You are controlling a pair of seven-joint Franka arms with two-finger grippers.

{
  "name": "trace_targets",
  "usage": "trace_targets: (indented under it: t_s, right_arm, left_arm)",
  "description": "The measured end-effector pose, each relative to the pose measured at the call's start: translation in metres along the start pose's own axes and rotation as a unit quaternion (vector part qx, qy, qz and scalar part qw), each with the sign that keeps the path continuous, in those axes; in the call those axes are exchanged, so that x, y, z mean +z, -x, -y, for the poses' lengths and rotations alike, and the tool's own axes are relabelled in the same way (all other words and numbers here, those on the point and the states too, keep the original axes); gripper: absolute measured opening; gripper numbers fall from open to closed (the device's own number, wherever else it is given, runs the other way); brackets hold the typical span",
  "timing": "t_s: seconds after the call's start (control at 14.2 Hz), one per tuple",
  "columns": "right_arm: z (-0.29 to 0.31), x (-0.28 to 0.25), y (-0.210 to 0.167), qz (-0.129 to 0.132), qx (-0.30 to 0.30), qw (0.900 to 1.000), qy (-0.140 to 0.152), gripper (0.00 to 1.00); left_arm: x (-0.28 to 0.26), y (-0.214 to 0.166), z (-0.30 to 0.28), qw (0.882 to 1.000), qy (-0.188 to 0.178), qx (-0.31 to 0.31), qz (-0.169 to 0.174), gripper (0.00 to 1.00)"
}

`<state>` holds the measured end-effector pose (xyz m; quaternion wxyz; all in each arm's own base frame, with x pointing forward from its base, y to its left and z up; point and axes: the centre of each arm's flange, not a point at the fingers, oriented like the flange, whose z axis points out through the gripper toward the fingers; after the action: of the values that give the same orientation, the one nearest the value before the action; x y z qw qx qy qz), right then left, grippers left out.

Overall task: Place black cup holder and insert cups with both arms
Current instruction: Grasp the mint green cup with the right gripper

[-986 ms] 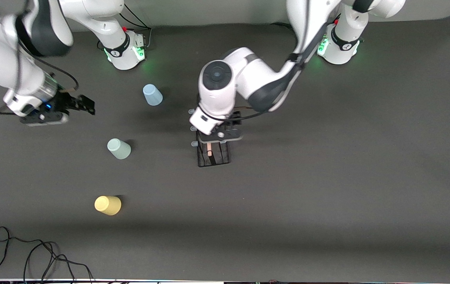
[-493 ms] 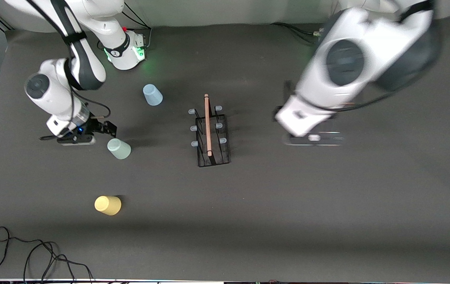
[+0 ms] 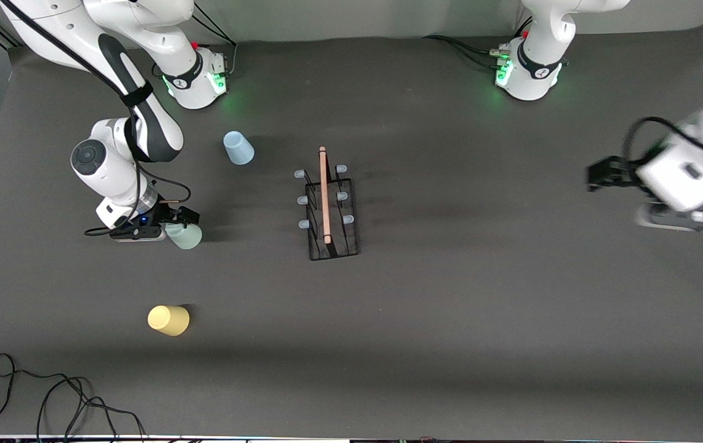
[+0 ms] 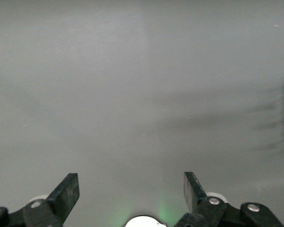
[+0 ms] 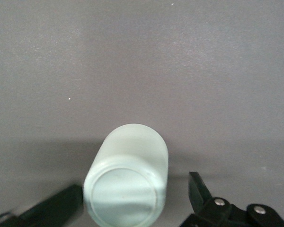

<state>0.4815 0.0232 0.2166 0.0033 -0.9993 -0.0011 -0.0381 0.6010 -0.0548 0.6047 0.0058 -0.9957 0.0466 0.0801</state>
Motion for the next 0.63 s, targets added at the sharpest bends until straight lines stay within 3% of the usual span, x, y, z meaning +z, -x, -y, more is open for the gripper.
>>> trace_targets:
  t_s: [0.35, 0.56, 0.63]
  right_arm:
    - [0.001, 0.002, -0.002, -0.001, -0.001, 1.000, 0.000, 1.00]
    - [0.002, 0.000, -0.005, -0.003, -0.001, 1.000, 0.000, 0.70]
    - [0.002, -0.002, -0.007, -0.006, -0.001, 1.000, 0.000, 0.67]
  left_arm:
    - [0.065, -0.005, 0.031, 1.000, -0.003, -0.019, -0.016, 1.00]
    - [0.073, 0.016, 0.022, 1.000, -0.009, -0.012, -0.023, 1.00]
    - [0.069, 0.021, 0.022, 1.000, -0.010, -0.011, -0.028, 1.00]
